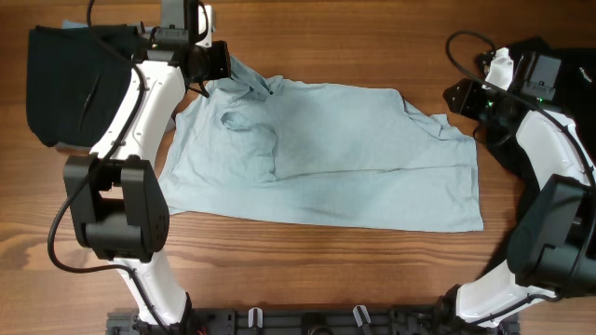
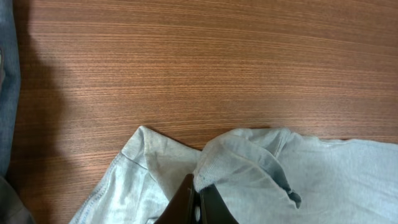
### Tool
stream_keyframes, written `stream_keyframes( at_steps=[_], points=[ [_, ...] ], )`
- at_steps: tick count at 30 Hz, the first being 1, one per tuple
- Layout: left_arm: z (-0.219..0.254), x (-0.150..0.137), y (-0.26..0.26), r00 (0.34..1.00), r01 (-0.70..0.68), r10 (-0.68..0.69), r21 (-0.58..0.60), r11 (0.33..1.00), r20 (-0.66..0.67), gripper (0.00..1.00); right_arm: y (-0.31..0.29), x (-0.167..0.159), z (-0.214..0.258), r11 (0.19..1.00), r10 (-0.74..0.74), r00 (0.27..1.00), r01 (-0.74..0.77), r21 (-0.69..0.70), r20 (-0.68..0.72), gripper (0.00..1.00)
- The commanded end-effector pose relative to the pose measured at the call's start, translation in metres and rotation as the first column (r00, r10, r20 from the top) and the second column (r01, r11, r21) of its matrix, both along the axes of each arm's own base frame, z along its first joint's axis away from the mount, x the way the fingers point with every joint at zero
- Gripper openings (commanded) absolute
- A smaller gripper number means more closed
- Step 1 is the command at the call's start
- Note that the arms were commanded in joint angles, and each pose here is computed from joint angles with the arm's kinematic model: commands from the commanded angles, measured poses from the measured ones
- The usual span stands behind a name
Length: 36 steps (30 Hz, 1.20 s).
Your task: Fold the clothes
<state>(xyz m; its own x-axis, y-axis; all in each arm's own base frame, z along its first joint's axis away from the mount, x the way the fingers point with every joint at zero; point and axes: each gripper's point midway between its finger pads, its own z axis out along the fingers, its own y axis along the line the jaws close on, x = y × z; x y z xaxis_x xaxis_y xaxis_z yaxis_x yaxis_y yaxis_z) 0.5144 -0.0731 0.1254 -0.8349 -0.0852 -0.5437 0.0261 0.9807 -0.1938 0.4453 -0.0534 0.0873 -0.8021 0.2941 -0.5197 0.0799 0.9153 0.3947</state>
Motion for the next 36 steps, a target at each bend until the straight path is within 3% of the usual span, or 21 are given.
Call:
stream_keyframes(
  at_steps=[1, 7, 18, 22, 25, 36],
  points=[
    [0.01, 0.002, 0.001, 1.0, -0.012, 0.012, -0.004, 1.0, 0.02, 0.04, -0.016, -0.006, -0.029, 0.996, -0.073, 0.994, 0.069, -0.049, -0.085, 0.47],
    [0.01, 0.002, 0.001, 1.0, -0.012, 0.012, -0.004, 1.0, 0.02, 0.04, -0.012, -0.013, -0.069, 0.998, -0.064, 0.983, 0.061, -0.021, -0.175, 0.45],
    [0.01, 0.002, 0.001, 1.0, -0.012, 0.012, -0.003, 1.0, 0.02, 0.04, -0.004, -0.018, -0.094, 0.999, -0.035, 0.974, 0.042, 0.025, -0.225, 0.34],
    [0.01, 0.002, 0.001, 1.0, -0.012, 0.012, -0.003, 1.0, 0.02, 0.04, -0.006, -0.012, -0.093, 0.999, -0.038, 0.979, 0.043, 0.019, -0.201, 0.25],
    [0.01, 0.002, 0.001, 1.0, -0.012, 0.012, -0.003, 1.0, 0.02, 0.04, -0.007, -0.007, -0.09, 0.999, -0.039, 0.984, 0.042, 0.013, -0.175, 0.04],
    [0.01, 0.002, 0.001, 1.0, -0.012, 0.012, -0.003, 1.0, 0.02, 0.04, -0.011, 0.013, -0.051, 0.999, -0.028, 0.998, 0.029, 0.014, -0.055, 0.04]
  ],
)
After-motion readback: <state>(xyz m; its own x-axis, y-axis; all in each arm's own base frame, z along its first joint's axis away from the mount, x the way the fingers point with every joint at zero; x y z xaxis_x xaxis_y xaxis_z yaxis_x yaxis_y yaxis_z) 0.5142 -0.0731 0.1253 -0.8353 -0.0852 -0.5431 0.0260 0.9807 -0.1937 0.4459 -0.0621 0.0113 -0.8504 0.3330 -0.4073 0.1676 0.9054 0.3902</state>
